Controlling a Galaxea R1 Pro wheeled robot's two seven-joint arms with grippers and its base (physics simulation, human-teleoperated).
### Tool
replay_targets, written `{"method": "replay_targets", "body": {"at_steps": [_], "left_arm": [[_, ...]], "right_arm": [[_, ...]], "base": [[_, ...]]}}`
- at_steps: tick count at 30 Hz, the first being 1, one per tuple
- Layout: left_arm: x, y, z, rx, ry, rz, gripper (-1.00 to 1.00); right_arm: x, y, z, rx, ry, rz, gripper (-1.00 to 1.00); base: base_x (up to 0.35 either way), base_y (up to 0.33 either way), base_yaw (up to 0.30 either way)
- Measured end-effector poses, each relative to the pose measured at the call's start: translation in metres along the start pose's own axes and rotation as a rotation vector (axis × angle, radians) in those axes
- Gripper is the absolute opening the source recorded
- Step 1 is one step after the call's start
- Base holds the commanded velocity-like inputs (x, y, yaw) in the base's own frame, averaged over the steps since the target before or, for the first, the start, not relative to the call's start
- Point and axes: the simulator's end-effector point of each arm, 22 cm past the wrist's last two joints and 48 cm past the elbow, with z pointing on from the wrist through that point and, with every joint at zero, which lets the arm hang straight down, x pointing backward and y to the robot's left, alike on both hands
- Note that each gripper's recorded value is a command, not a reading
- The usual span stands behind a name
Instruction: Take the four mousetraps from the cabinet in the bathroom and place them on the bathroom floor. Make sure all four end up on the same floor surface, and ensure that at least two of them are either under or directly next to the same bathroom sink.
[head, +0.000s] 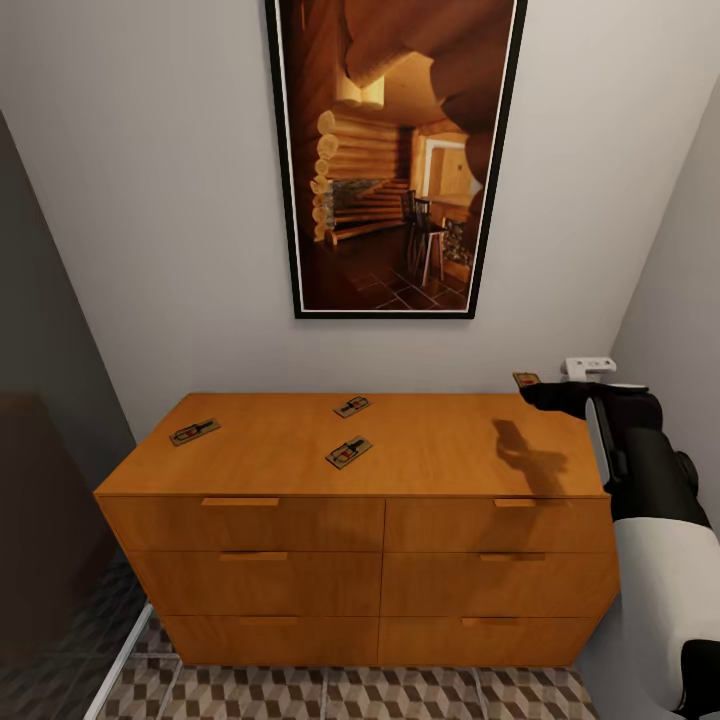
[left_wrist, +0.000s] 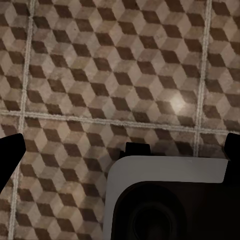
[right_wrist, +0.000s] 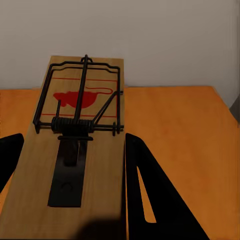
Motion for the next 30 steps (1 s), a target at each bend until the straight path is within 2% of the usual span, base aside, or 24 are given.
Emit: {"method": "replay_targets", "body": {"at_steps": [14, 30], "left_arm": [[0.0001, 0.0001, 0.0001, 0.000, 0.001, -0.001, 1.00], [0.0001, 0.0001, 0.0002, -0.001, 0.001, -0.002, 1.00]], "right_arm": [[-0.0020, 0.0032, -0.0010, -0.002, -0.004, -0.003, -1.00], [0.0027, 0.0092, 0.0022, -0.013, 0.007, 0.001, -1.00]], "base": [[-0.016, 0.008, 0.000], [-0.285, 0.060, 0.000]]}}
